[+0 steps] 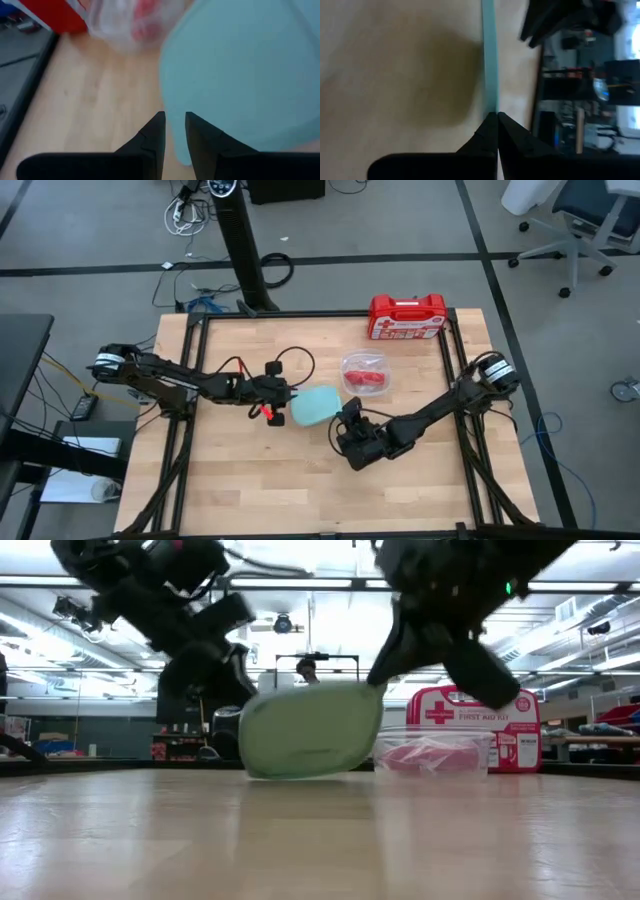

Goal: Roll bandage
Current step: Close the plastic container

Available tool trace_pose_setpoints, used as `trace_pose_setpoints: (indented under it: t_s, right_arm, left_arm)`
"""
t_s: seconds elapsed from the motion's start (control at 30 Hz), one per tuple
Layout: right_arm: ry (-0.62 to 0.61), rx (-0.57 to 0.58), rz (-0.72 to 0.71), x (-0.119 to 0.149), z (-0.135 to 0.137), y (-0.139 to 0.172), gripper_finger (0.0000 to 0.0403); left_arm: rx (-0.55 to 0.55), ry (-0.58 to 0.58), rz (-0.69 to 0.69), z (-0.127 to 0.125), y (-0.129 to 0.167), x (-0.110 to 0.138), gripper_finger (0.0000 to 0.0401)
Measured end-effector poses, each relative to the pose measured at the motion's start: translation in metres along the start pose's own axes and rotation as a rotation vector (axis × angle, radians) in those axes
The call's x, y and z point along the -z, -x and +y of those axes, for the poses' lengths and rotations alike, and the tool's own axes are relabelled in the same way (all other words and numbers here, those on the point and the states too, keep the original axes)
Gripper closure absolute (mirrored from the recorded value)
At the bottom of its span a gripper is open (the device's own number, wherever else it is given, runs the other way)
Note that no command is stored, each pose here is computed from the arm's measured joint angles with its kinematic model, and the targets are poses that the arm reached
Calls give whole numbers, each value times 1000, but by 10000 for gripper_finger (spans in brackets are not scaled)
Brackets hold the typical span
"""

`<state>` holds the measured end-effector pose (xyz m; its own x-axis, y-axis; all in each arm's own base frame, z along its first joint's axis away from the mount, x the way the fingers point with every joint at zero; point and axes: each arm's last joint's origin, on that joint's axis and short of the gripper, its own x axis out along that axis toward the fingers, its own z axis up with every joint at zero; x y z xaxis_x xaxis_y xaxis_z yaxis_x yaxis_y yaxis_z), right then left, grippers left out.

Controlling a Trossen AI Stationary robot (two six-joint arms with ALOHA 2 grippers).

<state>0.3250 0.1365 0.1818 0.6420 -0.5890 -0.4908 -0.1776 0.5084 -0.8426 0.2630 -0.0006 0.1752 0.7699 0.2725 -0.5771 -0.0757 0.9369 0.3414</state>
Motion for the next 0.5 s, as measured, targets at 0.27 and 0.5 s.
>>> trace_pose_setpoints:
  t_s: [0.27,0.5]
  right_arm:
    - [-68,76,7,11,-45,17,403]
    - [-120,98,-16,20,-76,24,403]
  left_arm:
    - [-48,29,-101,10,5,-36,323]
    - [-58,13,-122,13,7,-45,323]
